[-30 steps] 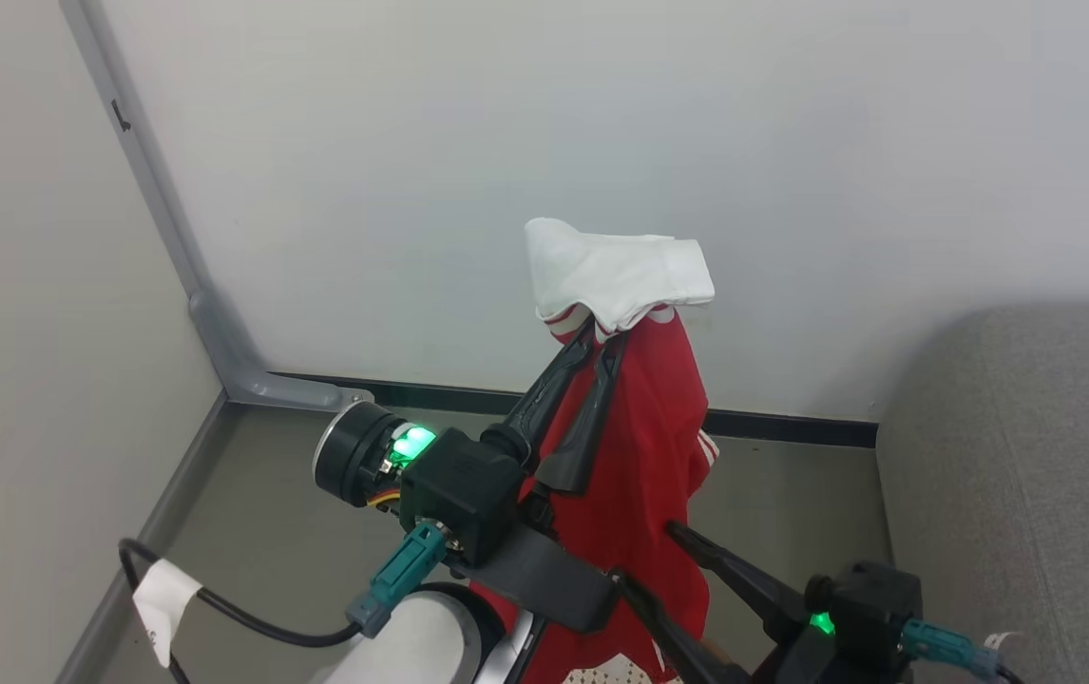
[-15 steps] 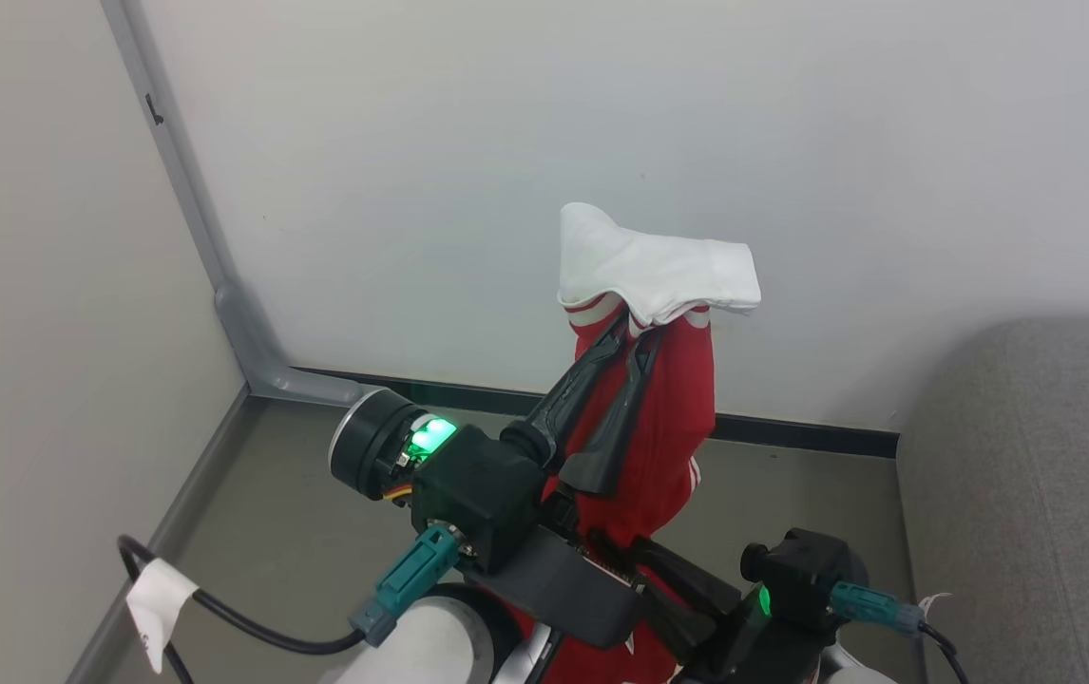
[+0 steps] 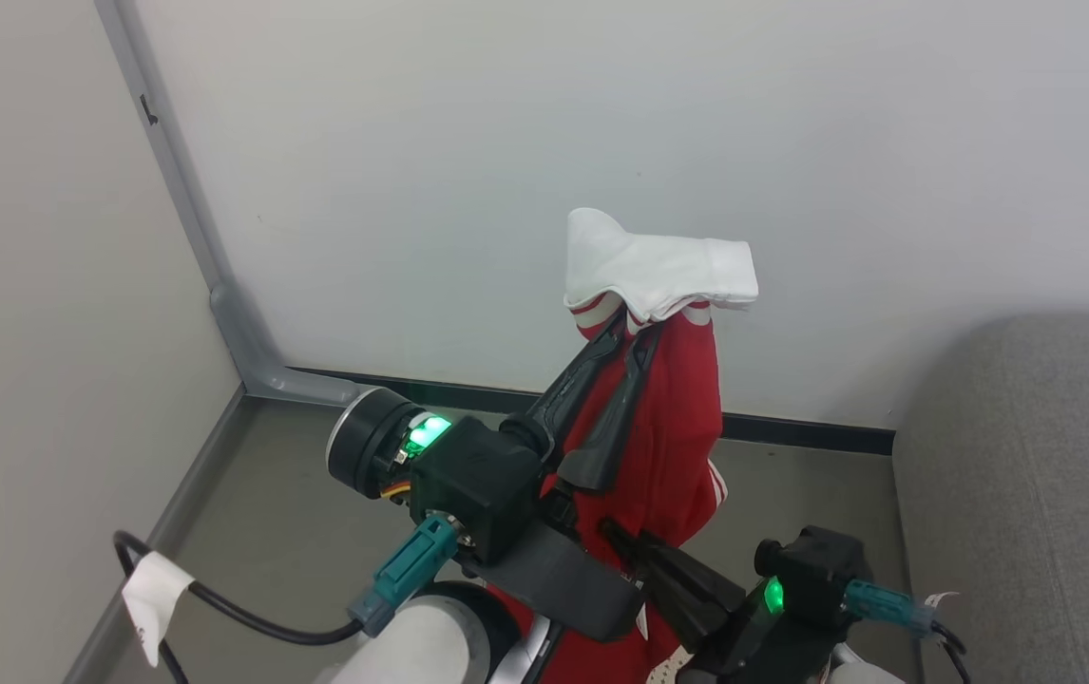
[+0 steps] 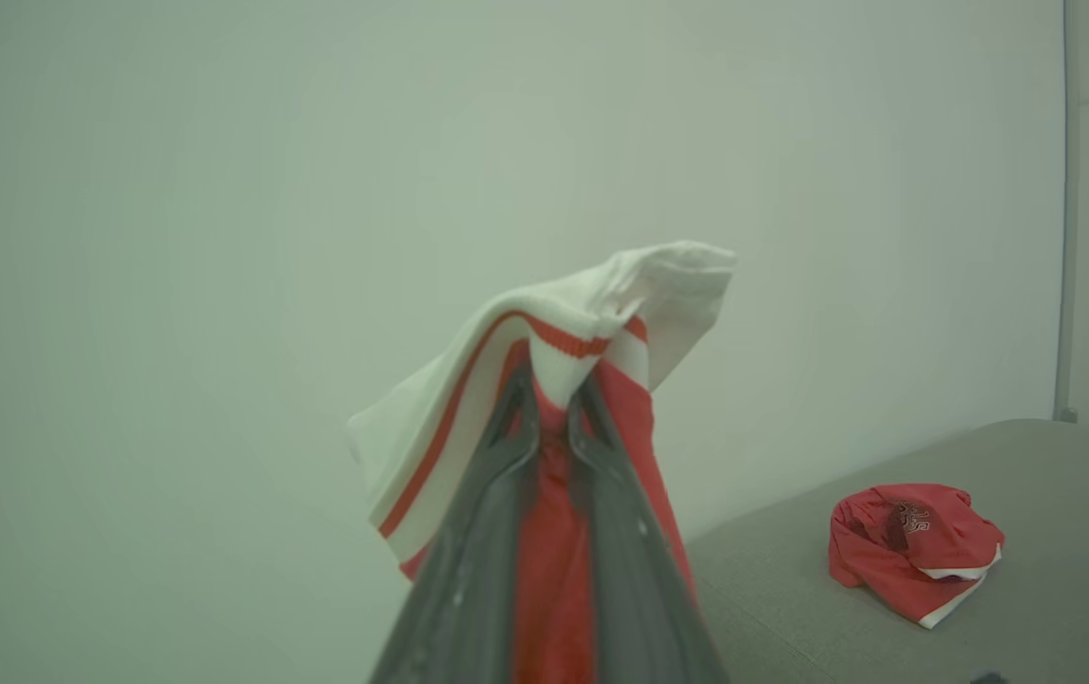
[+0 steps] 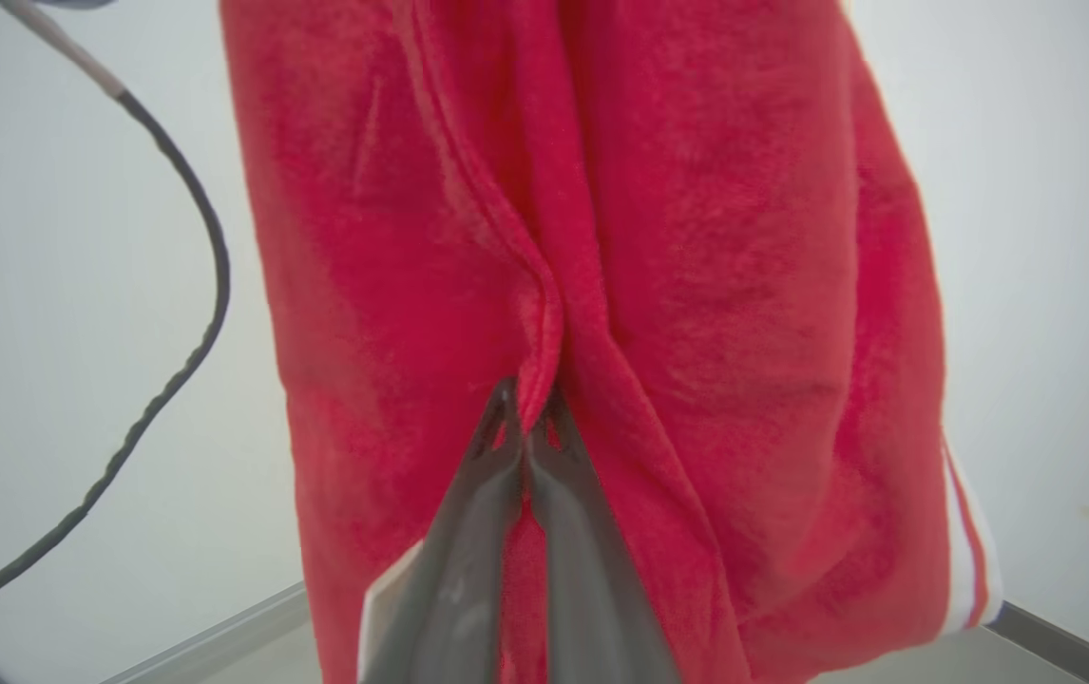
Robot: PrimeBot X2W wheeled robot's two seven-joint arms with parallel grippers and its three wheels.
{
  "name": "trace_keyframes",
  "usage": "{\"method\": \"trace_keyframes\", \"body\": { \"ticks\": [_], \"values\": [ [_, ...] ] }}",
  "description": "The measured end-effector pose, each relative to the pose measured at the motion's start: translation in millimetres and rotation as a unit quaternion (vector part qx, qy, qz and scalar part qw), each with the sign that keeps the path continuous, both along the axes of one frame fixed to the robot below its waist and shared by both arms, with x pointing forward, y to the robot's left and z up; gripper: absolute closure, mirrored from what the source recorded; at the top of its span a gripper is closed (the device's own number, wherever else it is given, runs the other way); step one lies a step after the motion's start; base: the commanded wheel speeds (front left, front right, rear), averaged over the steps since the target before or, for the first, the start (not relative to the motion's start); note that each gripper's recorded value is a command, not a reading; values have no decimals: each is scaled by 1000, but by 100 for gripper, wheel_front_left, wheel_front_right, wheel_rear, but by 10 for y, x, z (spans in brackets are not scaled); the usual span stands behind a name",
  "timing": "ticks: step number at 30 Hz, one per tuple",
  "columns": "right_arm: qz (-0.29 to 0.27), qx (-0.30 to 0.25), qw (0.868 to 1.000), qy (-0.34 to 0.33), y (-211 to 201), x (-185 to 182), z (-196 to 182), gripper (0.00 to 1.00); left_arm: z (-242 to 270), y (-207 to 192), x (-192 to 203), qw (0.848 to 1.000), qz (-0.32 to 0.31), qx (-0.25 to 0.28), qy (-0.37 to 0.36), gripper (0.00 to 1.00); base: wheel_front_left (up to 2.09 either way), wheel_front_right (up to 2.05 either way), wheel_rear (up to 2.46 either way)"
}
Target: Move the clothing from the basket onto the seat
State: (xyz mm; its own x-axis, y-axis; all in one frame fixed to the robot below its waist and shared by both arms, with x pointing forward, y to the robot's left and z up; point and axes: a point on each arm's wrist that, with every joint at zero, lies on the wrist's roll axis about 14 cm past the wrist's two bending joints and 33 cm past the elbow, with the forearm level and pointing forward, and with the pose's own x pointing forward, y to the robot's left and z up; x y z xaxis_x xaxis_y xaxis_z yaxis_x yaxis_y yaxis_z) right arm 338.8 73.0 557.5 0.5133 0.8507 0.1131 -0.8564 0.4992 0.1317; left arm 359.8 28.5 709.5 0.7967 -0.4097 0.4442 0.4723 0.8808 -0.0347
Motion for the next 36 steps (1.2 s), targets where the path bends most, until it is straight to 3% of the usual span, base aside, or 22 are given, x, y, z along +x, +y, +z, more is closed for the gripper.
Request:
{"method": "trace_keyframes", "body": {
  "ticks": [5,7,8,9,10,11,12,25,36],
  "values": [
    [-29,10,999,-18,-140,197,120,100,-10,-15,4,1000,-2,1,4,98,0,0,0],
    [-48,15,998,-29,-240,318,204,100,-46,-18,7,1000,0,4,9,89,0,0,0],
    [-58,18,998,-35,-293,378,247,100,-82,-18,6,1000,0,6,13,73,0,0,0],
    [-66,20,997,-40,-344,433,287,100,-117,-23,6,1000,0,8,19,68,0,0,0],
    [-75,21,996,-44,-395,490,324,100,-151,-30,5,1000,-1,10,24,43,0,0,0],
    [-84,22,995,-51,-451,543,366,100,-179,-38,1,1000,-2,12,27,11,0,0,0],
    [-93,23,994,-58,-510,597,411,100,-209,-55,-3,999,-3,16,31,0,0,0,0],
    [-219,19,969,-115,-1399,1181,848,100,-571,-363,-223,995,-51,26,79,0,0,0,0],
    [-334,15,926,-175,-2418,1612,1395,100,-1078,-764,-429,980,-115,57,150,0,0,0,0]
  ]
}}
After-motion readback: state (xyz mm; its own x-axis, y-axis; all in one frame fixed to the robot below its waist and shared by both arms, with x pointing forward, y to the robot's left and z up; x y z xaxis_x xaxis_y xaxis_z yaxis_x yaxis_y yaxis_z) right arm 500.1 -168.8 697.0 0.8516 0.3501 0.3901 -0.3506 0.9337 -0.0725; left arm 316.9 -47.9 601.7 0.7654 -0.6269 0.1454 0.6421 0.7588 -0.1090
